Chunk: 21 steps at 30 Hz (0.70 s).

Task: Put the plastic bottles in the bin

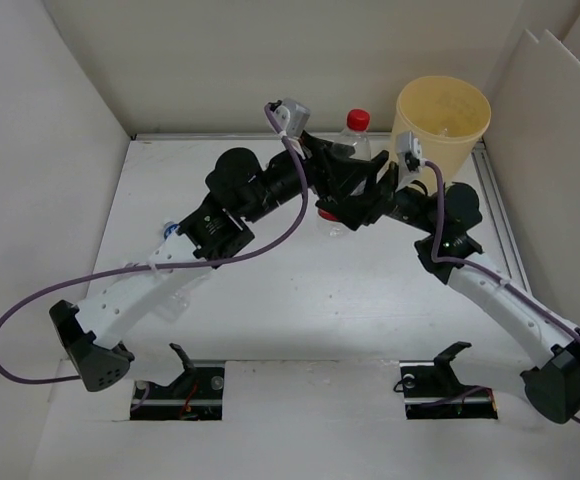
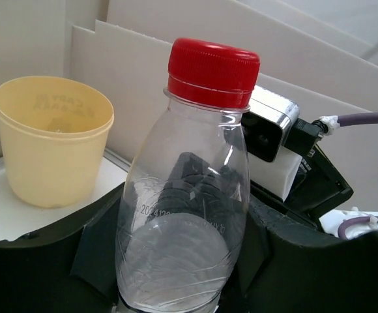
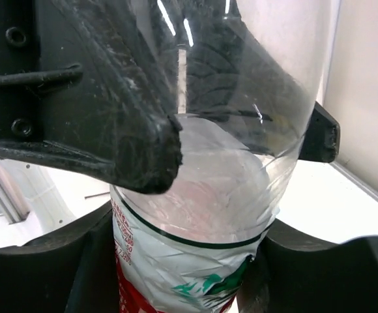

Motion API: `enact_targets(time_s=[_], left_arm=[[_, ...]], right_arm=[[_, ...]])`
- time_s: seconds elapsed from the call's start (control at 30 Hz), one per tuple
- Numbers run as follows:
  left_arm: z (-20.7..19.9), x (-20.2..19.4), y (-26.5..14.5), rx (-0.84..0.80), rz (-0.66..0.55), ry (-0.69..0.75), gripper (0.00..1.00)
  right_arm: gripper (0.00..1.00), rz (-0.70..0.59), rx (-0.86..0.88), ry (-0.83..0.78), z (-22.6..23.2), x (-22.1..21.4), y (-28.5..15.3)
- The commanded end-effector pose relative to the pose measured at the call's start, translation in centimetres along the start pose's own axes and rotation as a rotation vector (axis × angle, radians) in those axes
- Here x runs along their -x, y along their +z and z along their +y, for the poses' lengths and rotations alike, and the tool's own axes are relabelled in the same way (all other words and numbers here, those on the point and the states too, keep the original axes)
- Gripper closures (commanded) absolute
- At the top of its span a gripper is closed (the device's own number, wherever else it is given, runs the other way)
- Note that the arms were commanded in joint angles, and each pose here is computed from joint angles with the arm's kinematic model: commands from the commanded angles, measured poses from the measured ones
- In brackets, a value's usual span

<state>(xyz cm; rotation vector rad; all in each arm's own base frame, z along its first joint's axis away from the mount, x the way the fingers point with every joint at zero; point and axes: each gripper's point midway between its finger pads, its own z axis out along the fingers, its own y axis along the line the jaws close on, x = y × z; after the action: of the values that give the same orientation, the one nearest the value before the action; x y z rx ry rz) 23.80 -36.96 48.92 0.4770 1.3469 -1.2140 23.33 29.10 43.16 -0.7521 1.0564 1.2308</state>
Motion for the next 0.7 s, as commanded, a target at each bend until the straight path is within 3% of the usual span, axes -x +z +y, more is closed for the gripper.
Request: enact_targets(time_s=[0.0,0.03,0.07,0.17,0.23,0.3,0.33,0.4,0.47,0.53,0.57,0.67], left_arm=[[-1.3,2.4,-0.9,-0.025,-0.089,-0.040,0.69],[-1.7,3.0,-1.4,-0.031,-0.103,-0.038,0.57],[-1.7,3.4,-1.7,-0.019,-0.111,-0.048,0.01],[-0.2,4.4,-2.1,0.086,-0.134,-0.056,0.00],[1.6,5.9,-3.5,0.230,-0.156,-0.082,0.00],[4.5,4.8,-5.2,0.422,-0.111,-0.115,0.00],[7.2,5.2,-6.7,0.588,-0.149,-0.119,0.00],[9.7,4.3,-8.4,0.728,-0.138,-0.163,0.00],[13.6,2.2,-10.6,0.874,-0.057,-0.163,0.00],[16.8,-1.5,-11.9,0.990,0.056,-0.150,0.00],[17.6,-2.8,-12.2,1.012,0.099,-0.148,0.00],[19.9,-7.5,-13.1,1.033,0.229,-0.189,0.00]], right_arm=[[0.97,-0.012,-0.019,-0.074,-1.1,0.5,0.5],[1.00,0.001,-0.040,-0.067,-2.0,0.0,0.3],[1.00,-0.004,-0.060,-0.071,-2.5,0.2,0.1],[1.00,-0.008,-0.153,-0.121,-5.9,1.6,-1.1],[1.00,0.027,-0.279,-0.168,-10.7,3.1,-2.9],[1.00,0.054,-0.377,-0.197,-14.1,4.3,-4.7],[1.00,0.055,-0.467,-0.208,-16.5,5.9,-6.5],[1.00,0.060,-0.530,-0.215,-19.9,6.6,-7.9],[1.00,0.031,-0.613,-0.250,-22.6,9.6,-9.6],[1.00,0.036,-0.691,-0.241,-26.1,10.0,-11.4],[1.00,0.017,-0.759,-0.263,-27.7,11.9,-13.0],[1.00,0.030,-0.853,-0.248,-32.6,11.4,-16.7]])
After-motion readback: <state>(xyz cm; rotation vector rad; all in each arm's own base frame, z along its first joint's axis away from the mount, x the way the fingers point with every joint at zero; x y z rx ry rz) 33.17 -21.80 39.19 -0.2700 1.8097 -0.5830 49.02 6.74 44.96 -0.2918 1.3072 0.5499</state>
